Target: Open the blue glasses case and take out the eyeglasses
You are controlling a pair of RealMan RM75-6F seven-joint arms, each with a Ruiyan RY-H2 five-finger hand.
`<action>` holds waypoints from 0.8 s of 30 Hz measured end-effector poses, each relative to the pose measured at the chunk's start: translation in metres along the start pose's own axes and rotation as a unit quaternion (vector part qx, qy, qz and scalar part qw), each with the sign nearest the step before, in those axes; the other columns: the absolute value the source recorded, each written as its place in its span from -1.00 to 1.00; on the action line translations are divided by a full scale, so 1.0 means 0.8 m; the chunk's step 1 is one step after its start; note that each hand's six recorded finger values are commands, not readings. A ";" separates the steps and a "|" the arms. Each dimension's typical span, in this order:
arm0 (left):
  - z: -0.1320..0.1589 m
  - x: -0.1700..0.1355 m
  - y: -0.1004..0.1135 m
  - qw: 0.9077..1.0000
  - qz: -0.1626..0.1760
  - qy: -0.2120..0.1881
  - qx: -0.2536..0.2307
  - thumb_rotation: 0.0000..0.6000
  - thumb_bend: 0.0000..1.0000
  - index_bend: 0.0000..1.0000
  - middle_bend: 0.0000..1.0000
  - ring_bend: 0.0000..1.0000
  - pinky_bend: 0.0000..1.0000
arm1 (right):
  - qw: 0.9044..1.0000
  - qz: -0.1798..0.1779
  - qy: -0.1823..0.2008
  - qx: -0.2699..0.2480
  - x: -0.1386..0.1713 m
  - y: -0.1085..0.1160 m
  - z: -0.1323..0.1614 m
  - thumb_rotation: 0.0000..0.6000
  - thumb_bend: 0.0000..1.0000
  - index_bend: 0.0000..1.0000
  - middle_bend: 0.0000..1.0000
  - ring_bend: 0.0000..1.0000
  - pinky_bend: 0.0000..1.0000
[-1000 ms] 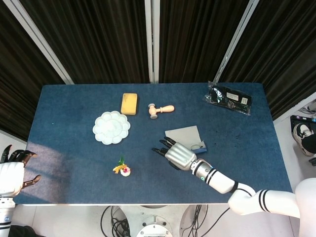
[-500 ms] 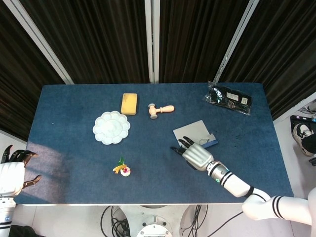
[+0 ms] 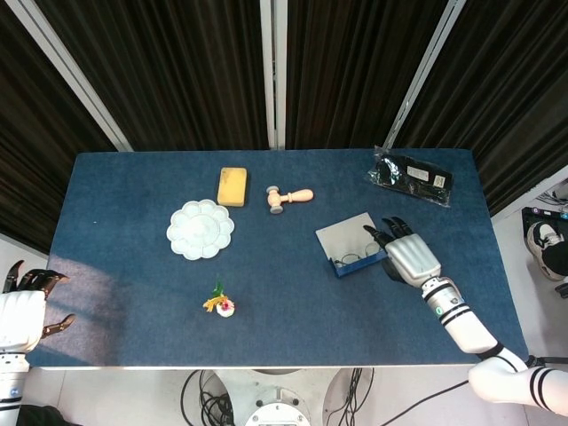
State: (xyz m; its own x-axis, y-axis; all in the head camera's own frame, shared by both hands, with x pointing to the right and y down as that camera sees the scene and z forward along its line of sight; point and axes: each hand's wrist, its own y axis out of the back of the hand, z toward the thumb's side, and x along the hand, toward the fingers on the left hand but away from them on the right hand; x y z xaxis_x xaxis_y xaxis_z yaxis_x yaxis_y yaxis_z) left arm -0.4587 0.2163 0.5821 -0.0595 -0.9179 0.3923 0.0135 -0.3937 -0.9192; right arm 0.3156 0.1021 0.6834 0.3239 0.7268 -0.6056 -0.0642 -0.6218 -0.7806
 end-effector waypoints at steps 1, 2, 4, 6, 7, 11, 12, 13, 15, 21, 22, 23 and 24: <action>0.000 0.000 0.000 1.000 0.000 0.000 0.000 1.00 -0.87 -0.31 -0.43 -0.61 -0.86 | 1.000 0.009 -0.016 -0.006 -0.001 -0.004 -0.012 1.00 0.23 -0.98 -0.42 -1.00 -1.00; 0.000 0.000 0.000 1.000 0.000 0.000 0.000 1.00 -0.87 -0.31 -0.43 -0.61 -0.86 | 0.999 0.017 -0.028 -0.010 -0.002 -0.007 -0.021 1.00 0.26 -0.99 -0.42 -1.00 -1.00; 0.000 0.000 -0.001 1.000 -0.001 0.001 0.000 1.00 -0.87 -0.31 -0.43 -0.61 -0.86 | 0.998 0.032 -0.049 -0.019 -0.004 -0.015 -0.037 1.00 0.30 -1.00 -0.41 -1.00 -1.00; 0.000 0.000 -0.001 1.000 -0.001 0.000 0.001 1.00 -0.87 -0.31 -0.43 -0.61 -0.86 | 0.996 0.049 -0.069 -0.028 -0.008 -0.025 -0.054 1.00 0.32 -1.00 -0.41 -1.00 -1.00; 0.000 0.000 0.000 1.000 -0.001 0.000 0.001 1.00 -0.87 -0.31 -0.43 -0.61 -0.86 | 0.996 0.052 -0.072 -0.030 -0.009 -0.028 -0.057 1.00 0.33 -1.00 -0.41 -1.00 -1.00; 0.000 0.000 0.000 1.000 -0.001 0.001 0.002 1.00 -0.87 -0.31 -0.43 -0.61 -0.86 | 0.993 0.065 -0.084 -0.051 -0.019 -0.041 -0.065 1.00 0.34 -1.00 -0.41 -1.00 -1.00; 0.000 0.000 0.000 1.000 -0.001 0.000 0.002 1.00 -0.87 -0.31 -0.43 -0.61 -0.86 | 0.993 0.066 -0.083 -0.057 -0.023 -0.043 -0.064 1.00 0.35 -1.00 -0.41 -1.00 -1.00; 0.001 0.000 0.000 1.000 -0.001 0.000 0.002 1.00 -0.87 -0.31 -0.43 -0.61 -0.86 | 0.993 0.067 -0.081 -0.061 -0.026 -0.044 -0.062 1.00 0.35 -1.00 -0.42 -1.00 -1.00; 0.001 0.000 0.000 1.000 -0.002 0.000 0.003 1.00 -0.87 -0.31 -0.43 -0.61 -0.86 | 0.993 0.067 -0.071 -0.066 -0.032 -0.044 -0.053 1.00 0.35 -1.00 -0.42 -1.00 -1.00; 0.001 0.000 0.000 1.000 -0.002 0.001 0.004 1.00 -0.87 -0.31 -0.43 -0.61 -0.86 | 0.996 0.065 -0.018 -0.063 -0.061 -0.038 -0.004 1.00 0.36 -1.00 -0.42 -1.00 -1.00; 0.001 0.000 0.000 1.000 -0.002 0.002 0.003 1.00 -0.87 -0.31 -0.43 -0.61 -0.86 | 0.996 0.066 -0.006 -0.062 -0.068 -0.038 0.008 1.00 0.36 -1.00 -0.42 -1.00 -1.00; 0.001 0.000 0.000 1.000 -0.002 0.002 0.003 1.00 -0.87 -0.31 -0.42 -0.61 -0.86 | 0.996 0.066 0.003 -0.061 -0.073 -0.037 0.018 1.00 0.36 -1.00 -0.42 -1.00 -1.00; 0.000 -0.001 0.001 1.000 -0.001 0.003 0.003 1.00 -0.87 -0.31 -0.42 -0.61 -0.86 | 0.996 0.067 0.012 -0.061 -0.077 -0.037 0.028 1.00 0.36 -1.00 -0.42 -1.00 -1.00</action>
State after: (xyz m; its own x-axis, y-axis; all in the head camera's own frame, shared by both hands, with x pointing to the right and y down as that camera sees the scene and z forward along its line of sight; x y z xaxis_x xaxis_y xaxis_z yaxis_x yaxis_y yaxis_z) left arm -0.4588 0.2168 0.5814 -0.0656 -0.9165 0.3947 0.0186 -0.3966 -0.9178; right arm 0.2761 0.0823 0.7406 0.3421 0.6289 -0.6982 0.0058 -0.7444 -0.6677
